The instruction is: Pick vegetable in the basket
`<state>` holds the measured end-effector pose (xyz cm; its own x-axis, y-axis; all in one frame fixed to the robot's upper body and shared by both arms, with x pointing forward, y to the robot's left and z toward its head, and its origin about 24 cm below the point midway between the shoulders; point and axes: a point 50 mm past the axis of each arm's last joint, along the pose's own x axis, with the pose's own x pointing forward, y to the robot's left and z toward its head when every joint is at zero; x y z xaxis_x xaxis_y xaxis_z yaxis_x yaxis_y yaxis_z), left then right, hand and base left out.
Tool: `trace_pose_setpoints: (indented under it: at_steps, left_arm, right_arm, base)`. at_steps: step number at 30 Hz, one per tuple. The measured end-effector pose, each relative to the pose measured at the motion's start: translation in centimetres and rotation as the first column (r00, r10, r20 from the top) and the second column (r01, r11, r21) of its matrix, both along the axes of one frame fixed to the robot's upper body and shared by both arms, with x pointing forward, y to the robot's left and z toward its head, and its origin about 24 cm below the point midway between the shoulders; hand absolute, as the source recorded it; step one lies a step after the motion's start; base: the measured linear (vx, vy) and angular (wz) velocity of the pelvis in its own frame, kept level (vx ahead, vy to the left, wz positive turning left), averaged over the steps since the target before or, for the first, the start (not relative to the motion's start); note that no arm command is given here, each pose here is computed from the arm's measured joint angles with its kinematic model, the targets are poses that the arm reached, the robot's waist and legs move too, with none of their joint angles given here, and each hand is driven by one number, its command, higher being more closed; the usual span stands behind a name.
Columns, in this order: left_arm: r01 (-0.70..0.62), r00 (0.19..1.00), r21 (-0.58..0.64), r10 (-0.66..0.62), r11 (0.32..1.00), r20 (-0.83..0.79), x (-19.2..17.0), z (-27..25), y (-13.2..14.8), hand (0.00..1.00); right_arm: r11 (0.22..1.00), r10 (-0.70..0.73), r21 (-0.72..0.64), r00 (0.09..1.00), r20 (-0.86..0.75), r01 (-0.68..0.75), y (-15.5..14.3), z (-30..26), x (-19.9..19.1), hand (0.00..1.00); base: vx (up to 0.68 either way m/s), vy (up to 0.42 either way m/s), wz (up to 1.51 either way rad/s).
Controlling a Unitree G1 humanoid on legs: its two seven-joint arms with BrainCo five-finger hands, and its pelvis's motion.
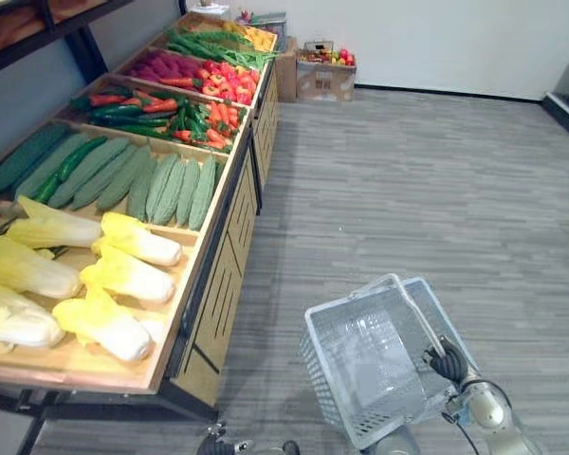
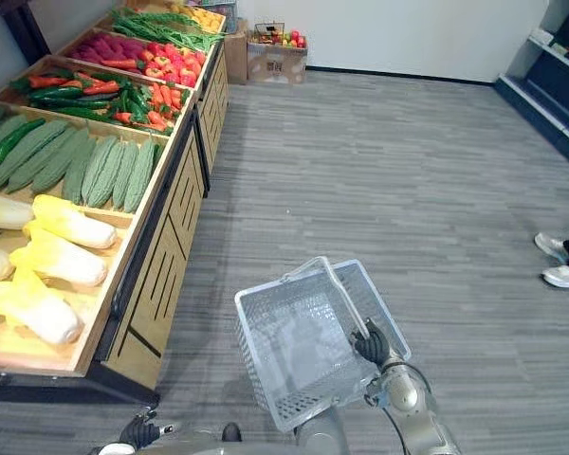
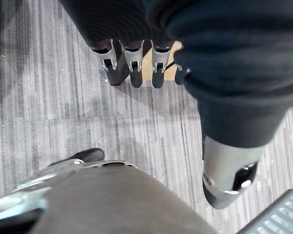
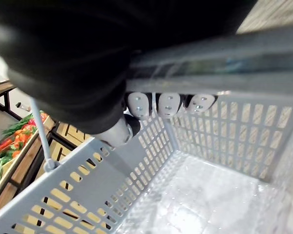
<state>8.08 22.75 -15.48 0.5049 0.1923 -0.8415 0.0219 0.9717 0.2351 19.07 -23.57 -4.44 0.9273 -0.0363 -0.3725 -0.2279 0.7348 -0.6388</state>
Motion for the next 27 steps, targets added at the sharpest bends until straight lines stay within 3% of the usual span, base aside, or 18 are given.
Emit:
trace_pose_setpoints:
  at_steps: [10, 14, 18, 27]
  left_arm:
    - [-0.054, 0.998, 0.0, 0.054, 0.999, -0.028, -1.2, -0.1, 0.6, 0.0]
    - [-0.08, 0.996, -0.021, 0.079, 0.997, -0.037, -1.4, -0.4, 0.0, 0.0]
    - [-0.114, 0.993, -0.044, 0.112, 0.993, -0.038, -1.8, -0.7, -1.0, 0.0]
    - [-0.192, 0.981, -0.04, 0.192, 0.981, -0.005, -1.1, -0.4, -0.2, 0.0]
  right_arm:
    - [1.0, -0.01, 0.0, 1.0, -0.029, 0.01, -0.3, -0.5, -0.3, 1.0]
    - [0.994, -0.107, -0.019, 0.993, -0.057, 0.106, -2.3, -0.7, -1.4, 1.0]
    - [0.989, -0.144, -0.034, 0.988, -0.065, 0.142, -3.3, -0.9, -2.0, 1.0]
    - [0.987, -0.16, -0.035, 0.98, -0.118, 0.157, -3.4, -1.9, -3.0, 1.0]
  base:
    - [0.26, -0.26, 0.46]
    - [0.32, -0.397, 0.77]
    - [0.28, -0.247, 0.85]
    - [0.18, -0.195, 1.13]
